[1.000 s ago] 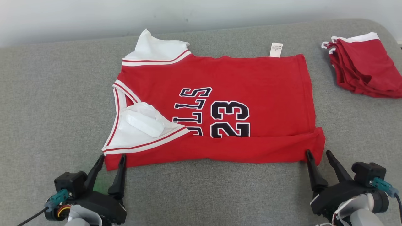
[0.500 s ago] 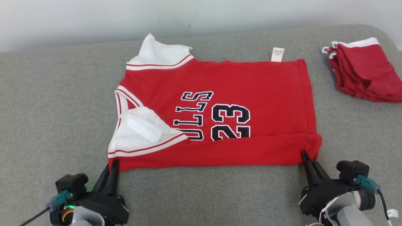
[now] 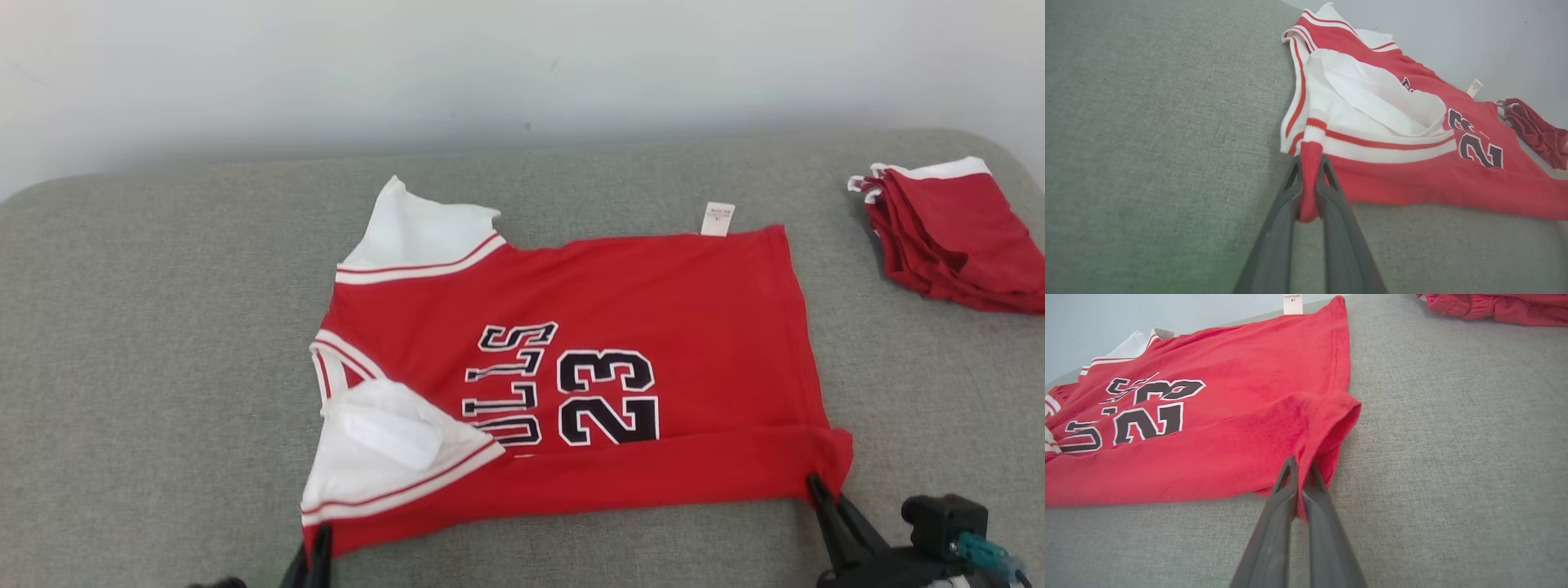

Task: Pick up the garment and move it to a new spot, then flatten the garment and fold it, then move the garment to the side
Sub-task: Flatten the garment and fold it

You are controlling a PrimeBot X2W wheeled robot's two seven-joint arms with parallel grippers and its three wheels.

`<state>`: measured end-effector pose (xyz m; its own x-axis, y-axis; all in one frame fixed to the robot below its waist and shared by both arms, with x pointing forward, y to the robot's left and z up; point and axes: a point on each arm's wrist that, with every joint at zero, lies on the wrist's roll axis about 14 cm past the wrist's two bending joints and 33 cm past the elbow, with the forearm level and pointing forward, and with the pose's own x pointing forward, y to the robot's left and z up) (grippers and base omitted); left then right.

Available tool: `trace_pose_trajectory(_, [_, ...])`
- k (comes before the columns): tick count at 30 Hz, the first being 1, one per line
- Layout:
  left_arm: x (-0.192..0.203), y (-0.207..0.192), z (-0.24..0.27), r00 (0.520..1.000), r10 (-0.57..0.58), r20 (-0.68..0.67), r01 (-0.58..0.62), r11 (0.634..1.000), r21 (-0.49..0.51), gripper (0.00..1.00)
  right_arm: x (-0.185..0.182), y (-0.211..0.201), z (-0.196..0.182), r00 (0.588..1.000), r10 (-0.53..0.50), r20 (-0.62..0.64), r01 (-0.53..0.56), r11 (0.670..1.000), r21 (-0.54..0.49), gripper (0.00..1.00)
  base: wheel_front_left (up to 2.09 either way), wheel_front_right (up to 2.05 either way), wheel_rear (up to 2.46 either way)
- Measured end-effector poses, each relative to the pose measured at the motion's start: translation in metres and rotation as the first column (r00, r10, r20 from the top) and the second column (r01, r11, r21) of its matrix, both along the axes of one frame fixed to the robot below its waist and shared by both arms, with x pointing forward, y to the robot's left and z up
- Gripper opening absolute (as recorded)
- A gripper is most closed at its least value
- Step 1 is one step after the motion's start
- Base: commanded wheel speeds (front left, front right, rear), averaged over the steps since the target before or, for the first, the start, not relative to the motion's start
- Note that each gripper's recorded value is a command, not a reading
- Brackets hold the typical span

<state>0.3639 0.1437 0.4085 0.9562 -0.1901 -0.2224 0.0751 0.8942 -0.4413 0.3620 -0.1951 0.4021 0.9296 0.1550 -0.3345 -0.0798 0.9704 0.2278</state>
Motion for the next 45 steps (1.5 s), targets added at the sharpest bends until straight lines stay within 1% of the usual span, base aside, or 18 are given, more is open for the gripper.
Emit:
trace_pose_trajectory(4, [-0.017, -0.001, -0.005, 1.0, 0.008, -0.02, -0.008, 1.0, -0.005, 0.0, -0.017, 0.003, -0.004, 0.999, 0.016, -0.03, -0.016, 1.0, 0.001, 0.0, 0.0, 0.0, 0.0])
trace_pose_trajectory(10, [-0.024, -0.001, -0.008, 0.999, 0.019, -0.031, -0.019, 1.0, 0.0, 0.0, -0.027, 0.003, -0.001, 0.999, 0.008, -0.042, -0.008, 1.0, 0.003, 0.0, 0.0, 0.0, 0.0])
trace_pose_trajectory(11, [-0.024, 0.0, -0.007, 0.999, 0.021, -0.028, -0.021, 1.0, 0.004, 0.0, -0.027, 0.001, 0.002, 0.999, 0.003, -0.034, -0.003, 1.0, 0.0, 0.04, 0.0, 0.0, 0.0])
trace_pose_trajectory(12, [-0.023, 0.001, -0.007, 0.999, 0.023, -0.026, -0.023, 1.0, 0.006, 0.0, -0.026, 0.0, 0.003, 1.0, 0.001, -0.031, -0.001, 1.0, -0.005, 0.16, 0.0, 0.0, 0.0])
trace_pose_trajectory(13, [-0.023, 0.002, -0.006, 0.999, 0.027, -0.023, -0.027, 1.0, 0.008, 0.0, -0.027, -0.001, 0.003, 1.0, -0.001, -0.031, 0.0, 1.0, -0.013, 0.0, 0.0, 0.0, 0.0])
trace_pose_trajectory(17, [-0.02, 0.009, -0.003, 0.999, 0.041, -0.012, -0.041, 0.999, 0.018, 0.0, -0.03, -0.007, 0.004, 0.999, -0.019, -0.03, 0.018, 1.0, -0.024, 0.0, 0.0, 0.0, 0.0])
trace_pose_trajectory(18, [-0.021, 0.009, -0.003, 0.999, 0.04, -0.011, -0.039, 0.999, 0.021, 0.0, -0.03, -0.007, 0.005, 0.999, -0.02, -0.027, 0.02, 0.999, -0.025, 0.07, 0.0, 0.0, 0.0])
trace_pose_trajectory(19, [-0.021, 0.009, -0.002, 0.999, 0.035, -0.007, -0.034, 0.999, 0.026, 0.38, -0.03, -0.007, 0.006, 0.999, -0.022, -0.024, 0.021, 0.999, -0.026, 0.43, 0.0, 0.0, 0.0])
trace_pose_trajectory(20, [-0.021, 0.008, -0.001, 1.0, 0.03, -0.002, -0.03, 0.999, 0.031, 0.85, -0.03, -0.007, 0.006, 1.0, -0.023, -0.022, 0.022, 0.999, -0.027, 0.95, 0.0, 0.0, 0.0])
trace_pose_trajectory(21, [-0.021, 0.008, 0.0, 1.0, 0.029, 0.001, -0.029, 0.999, 0.033, 1.0, -0.03, -0.007, 0.007, 1.0, -0.023, -0.02, 0.022, 0.999, -0.029, 1.0, 0.0, 0.0, 0.0])
trace_pose_trajectory(23, [-0.023, 0.009, 0.0, 0.999, 0.035, 0.004, -0.035, 0.999, 0.035, 1.0, -0.03, -0.008, 0.008, 0.999, -0.029, -0.014, 0.028, 0.999, -0.029, 1.0, 0.0, 0.0, 0.0])
trace_pose_trajectory(26, [-0.019, 0.012, 0.012, 0.998, 0.052, 0.044, -0.054, 0.998, 0.042, 1.0, -0.027, -0.012, 0.013, 0.999, -0.042, 0.01, 0.042, 0.999, -0.033, 1.0, 0.0, 0.0, 0.0])
trace_pose_trajectory(28, [-0.014, 0.017, 0.022, 0.994, 0.072, 0.081, -0.075, 0.996, 0.042, 1.0, -0.023, -0.015, 0.022, 0.997, -0.052, 0.051, 0.054, 0.998, -0.037, 1.0, 0.0, 0.0, 0.0])
trace_pose_trajectory(29, [-0.014, 0.017, 0.022, 0.994, 0.072, 0.081, -0.075, 0.996, 0.042, 1.0, -0.023, -0.015, 0.022, 0.997, -0.052, 0.051, 0.054, 0.998, -0.037, 1.0, 0.0, 0.0, 0.0])
trace_pose_trajectory(31, [-0.009, 0.026, 0.036, 0.987, 0.098, 0.129, -0.106, 0.993, 0.058, 1.0, -0.019, -0.016, 0.031, 0.994, -0.053, 0.097, 0.058, 0.997, -0.047, 1.0, 0.0, 0.0, 0.0])
trace_pose_trajectory(36, [-0.002, 0.041, 0.066, 0.962, 0.138, 0.235, -0.162, 0.983, 0.088, 1.0, -0.006, -0.017, 0.067, 0.964, -0.066, 0.258, 0.082, 0.995, -0.051, 1.0, 0.0, 0.0, 0.0])
trace_pose_trajectory(40, [0.002, 0.047, 0.083, 0.947, 0.128, 0.296, -0.176, 0.974, 0.141, 1.0, -0.001, -0.01, 0.088, 0.935, -0.045, 0.351, 0.076, 0.994, -0.075, 1.0, 0.0, 0.0, 0.0])
trace_pose_trajectory(45, [0.009, 0.048, 0.101, 0.927, 0.121, 0.356, -0.188, 0.969, 0.16, 1.0, 0.002, 0.002, 0.102, 0.912, -0.028, 0.409, 0.065, 0.995, -0.077, 1.0, 0.0, 0.0, 0.0])
